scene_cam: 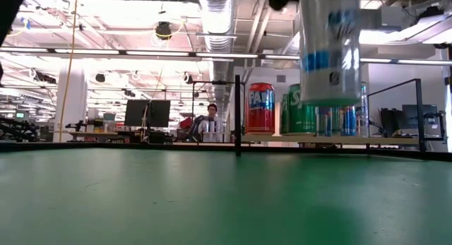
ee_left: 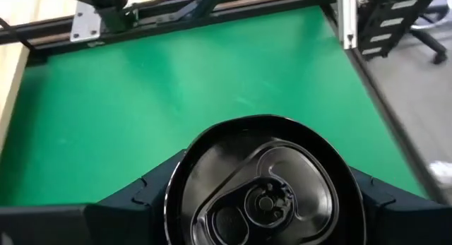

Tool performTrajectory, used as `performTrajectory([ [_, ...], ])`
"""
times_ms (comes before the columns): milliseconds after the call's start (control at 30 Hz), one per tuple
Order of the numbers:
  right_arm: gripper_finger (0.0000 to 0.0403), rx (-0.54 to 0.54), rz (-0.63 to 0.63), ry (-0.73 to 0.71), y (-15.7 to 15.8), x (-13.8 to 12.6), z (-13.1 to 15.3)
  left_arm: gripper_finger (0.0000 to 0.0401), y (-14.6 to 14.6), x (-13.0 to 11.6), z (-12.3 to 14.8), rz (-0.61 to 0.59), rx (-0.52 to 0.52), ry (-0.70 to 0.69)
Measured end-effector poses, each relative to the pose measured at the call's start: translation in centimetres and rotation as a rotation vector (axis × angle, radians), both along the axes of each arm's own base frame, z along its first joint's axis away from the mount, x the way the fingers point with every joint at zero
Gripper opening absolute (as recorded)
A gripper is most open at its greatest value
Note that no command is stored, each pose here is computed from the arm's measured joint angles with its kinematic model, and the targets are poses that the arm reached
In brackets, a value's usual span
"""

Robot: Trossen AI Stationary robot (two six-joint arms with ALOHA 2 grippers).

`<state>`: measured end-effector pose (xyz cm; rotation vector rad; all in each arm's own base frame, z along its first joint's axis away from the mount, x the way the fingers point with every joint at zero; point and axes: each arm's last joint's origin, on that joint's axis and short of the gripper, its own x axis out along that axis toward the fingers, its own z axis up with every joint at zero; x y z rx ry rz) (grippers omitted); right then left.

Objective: Place canned beverage on shelf
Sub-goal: Put the white soda can on the shelf aligned with the other white soda can

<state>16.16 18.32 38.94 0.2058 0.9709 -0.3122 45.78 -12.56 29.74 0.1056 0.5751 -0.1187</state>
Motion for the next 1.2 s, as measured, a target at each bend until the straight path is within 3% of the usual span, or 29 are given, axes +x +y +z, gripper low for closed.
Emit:
performTrajectory([
  [233, 0.0306, 0.033, -0.117, -0.034, -3.2, 1.1, 1.1, 0.0233, 9.1, 1.6, -0.1, -0.033, 0.023, 0.015],
  [500, 0.0306, -0.003, -0.124, -0.06, -7.2, 1.1, 2.7, 0.0233, 14.8, 1.5, -1.0, -0.039, -0.019, 0.066],
  [800, 0.0306, -0.085, -0.04, -0.154, -12.5, -2.0, 5.4, 0.0233, 16.3, 1.5, -1.1, -0.024, 0.029, 0.057],
  [900, 0.0306, -0.115, 0.0, -0.202, -13.6, -3.0, 6.2, 0.0233, 16.8, 1.6, -0.9, -0.002, -0.009, 0.039],
  [1200, 0.0306, -0.148, 0.141, -0.297, -15.6, -5.5, 7.7, 0.0233, 16.0, 3.9, -5.0, 0.043, -0.069, 0.052],
])
